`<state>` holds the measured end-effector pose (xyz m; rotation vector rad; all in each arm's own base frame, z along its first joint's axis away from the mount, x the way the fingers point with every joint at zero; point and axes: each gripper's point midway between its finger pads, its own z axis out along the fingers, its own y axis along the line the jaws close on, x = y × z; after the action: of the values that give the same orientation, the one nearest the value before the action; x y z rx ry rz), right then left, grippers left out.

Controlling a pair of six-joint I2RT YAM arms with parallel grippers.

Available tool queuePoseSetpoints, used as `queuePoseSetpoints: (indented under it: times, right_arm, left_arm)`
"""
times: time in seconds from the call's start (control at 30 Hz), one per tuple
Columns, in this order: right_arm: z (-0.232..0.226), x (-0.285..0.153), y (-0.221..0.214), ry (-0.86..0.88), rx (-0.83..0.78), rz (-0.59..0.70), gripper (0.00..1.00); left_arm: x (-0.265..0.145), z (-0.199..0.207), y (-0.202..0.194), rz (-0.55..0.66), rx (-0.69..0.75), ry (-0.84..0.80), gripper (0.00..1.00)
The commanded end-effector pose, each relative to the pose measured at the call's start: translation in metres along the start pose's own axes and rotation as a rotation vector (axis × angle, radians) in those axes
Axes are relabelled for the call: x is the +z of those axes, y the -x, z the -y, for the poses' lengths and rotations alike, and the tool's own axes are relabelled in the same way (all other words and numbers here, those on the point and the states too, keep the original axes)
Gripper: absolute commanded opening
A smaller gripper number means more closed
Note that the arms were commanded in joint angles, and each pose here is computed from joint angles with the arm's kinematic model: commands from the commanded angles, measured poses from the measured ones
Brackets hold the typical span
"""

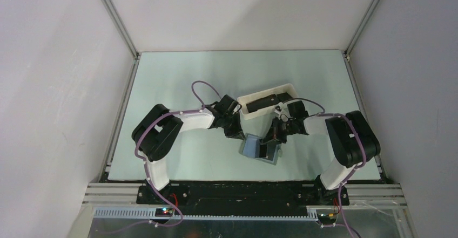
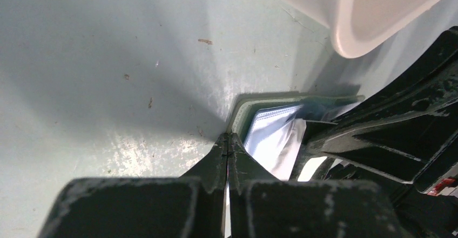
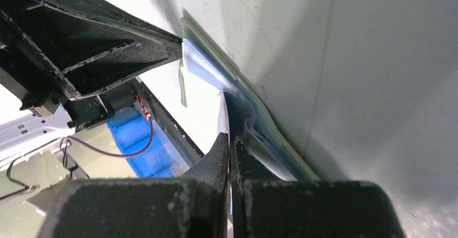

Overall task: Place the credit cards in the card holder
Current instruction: Insert the credit card into the card holder.

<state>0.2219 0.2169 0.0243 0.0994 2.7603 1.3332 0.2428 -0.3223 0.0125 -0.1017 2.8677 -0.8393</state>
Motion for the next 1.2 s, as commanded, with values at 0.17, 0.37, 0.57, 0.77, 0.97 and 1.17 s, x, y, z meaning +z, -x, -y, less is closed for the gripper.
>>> queuePoseSetpoints:
  times: [0.17, 0.37, 0.57, 0.77, 0.97, 1.17]
  right_arm:
    - [-0.021, 0.019, -0.009, 0.149, -0.082, -0.068, 0.0]
    - [-0.02, 0.029, -0.006, 0.095, -0.063, -0.036, 0.0]
    - [-0.02, 0.025, 0.008, 0.022, -0.059, 0.055, 0.0]
    - [-0.027, 0.015, 0.025, 0.039, -0.058, 0.122, 0.0]
    - [-0.035, 0.03, 0.024, 0.121, -0.032, 0.084, 0.0]
    - [-0.023, 0.052, 0.004, 0.109, 0.007, -0.041, 0.1]
  left_arm:
    - [0.011, -0.025, -0.016, -0.044, 0.037, 0.11, 0.0]
    - [0.007, -0.029, -0.023, -0.049, 0.0, 0.119, 0.0]
    - [-0.011, -0.048, -0.031, 0.007, -0.082, 0.18, 0.0]
    - [-0.014, -0.049, -0.035, 0.017, -0.123, 0.184, 0.0]
    - [-0.007, -0.04, -0.032, 0.003, -0.113, 0.172, 0.0]
    - [-0.006, -0.036, -0.028, 0.007, -0.102, 0.165, 0.0]
